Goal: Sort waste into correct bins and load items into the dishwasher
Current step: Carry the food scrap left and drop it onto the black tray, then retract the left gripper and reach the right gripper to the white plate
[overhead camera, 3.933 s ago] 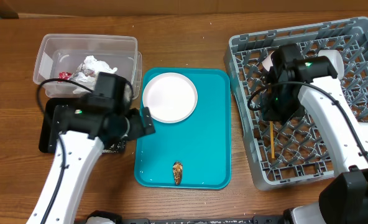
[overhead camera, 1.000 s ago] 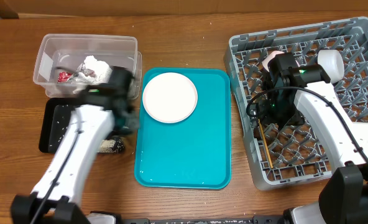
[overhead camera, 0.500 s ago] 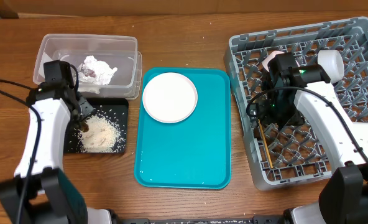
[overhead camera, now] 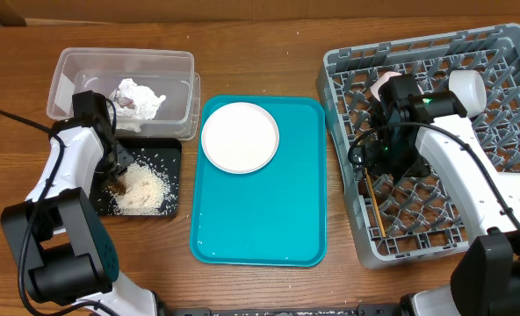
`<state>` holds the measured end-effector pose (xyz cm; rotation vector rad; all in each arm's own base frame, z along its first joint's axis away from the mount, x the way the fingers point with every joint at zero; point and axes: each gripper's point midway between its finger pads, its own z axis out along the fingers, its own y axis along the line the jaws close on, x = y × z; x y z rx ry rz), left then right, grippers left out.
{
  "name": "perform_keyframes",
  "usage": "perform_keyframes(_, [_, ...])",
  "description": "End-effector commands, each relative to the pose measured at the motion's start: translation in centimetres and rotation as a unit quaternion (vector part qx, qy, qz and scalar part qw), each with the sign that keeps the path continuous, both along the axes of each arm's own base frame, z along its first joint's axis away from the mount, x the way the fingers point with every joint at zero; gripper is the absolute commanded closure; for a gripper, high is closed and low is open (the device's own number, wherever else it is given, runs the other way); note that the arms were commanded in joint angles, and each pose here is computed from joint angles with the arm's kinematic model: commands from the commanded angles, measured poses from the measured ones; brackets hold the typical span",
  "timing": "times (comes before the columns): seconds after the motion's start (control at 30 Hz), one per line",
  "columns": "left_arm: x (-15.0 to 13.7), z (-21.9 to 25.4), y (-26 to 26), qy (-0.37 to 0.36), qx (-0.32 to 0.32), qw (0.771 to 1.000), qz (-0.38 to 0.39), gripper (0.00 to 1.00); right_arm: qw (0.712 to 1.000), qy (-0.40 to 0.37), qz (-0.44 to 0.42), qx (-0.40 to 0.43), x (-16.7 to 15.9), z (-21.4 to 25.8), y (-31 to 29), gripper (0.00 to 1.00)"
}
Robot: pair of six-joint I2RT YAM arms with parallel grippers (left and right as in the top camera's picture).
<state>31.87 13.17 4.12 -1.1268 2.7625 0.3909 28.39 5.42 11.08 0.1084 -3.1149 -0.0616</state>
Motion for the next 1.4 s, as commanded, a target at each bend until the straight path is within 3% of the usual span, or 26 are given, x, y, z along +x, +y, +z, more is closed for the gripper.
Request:
perform_keyframes(0.0, [0.3,0.2,0.7,0.000,0.013,1.000,-0.001,0.82,1.000,-0.001,-0.002,0.005,0.0,0.0,0.1,0.00])
perform_keyframes(0.13, [0.5,1.0,0.7,0.003,0.012,1.000,-0.001,0.68,1.000,0.000,-0.002,0.013,0.0,0.0,0.4,0.00])
perform_keyframes(0.2, [1.1,2.7,0.9,-0.001,0.013,1.000,-0.001,0.59,1.000,0.000,-0.002,0.022,0.0,0.0,0.7,0.00])
perform_keyframes(0.27, [1.9,5.1,1.1,-0.008,0.015,1.000,-0.001,0.56,1.000,0.000,-0.002,0.022,0.0,0.0,0.7,0.00])
perform_keyframes(0.43, [3.2,9.7,0.4,-0.027,0.002,1.000,-0.012,0.54,1.000,-0.007,-0.005,0.023,0.4,0.4,0.8,0.00])
perform_keyframes(0.63, [3.9,13.3,-4.2,-0.062,-0.068,0.988,-0.125,0.55,0.996,-0.074,-0.022,0.036,3.7,4.6,1.3,0.00])
perform_keyframes(0.8, [1.3,15.4,-8.3,-0.053,-0.117,0.972,-0.198,0.54,0.980,-0.167,-0.016,0.110,7.6,10.1,3.9,0.00])
perform_keyframes(0.97, [-1.9,17.4,-10.9,-0.033,-0.122,0.959,-0.253,0.54,0.952,-0.241,-0.021,0.190,11.3,12.9,7.5,0.06])
perform_keyframes(1.17, [-4.5,19.6,-12.9,-0.050,-0.116,0.947,-0.296,0.53,0.954,-0.238,0.023,0.183,12.4,10.3,12.8,0.05])
perform_keyframes(1.37, [-7.0,19.4,-13.6,-0.070,-0.108,0.940,-0.315,0.37,0.972,-0.188,0.036,0.133,12.1,4.4,16.1,0.05])
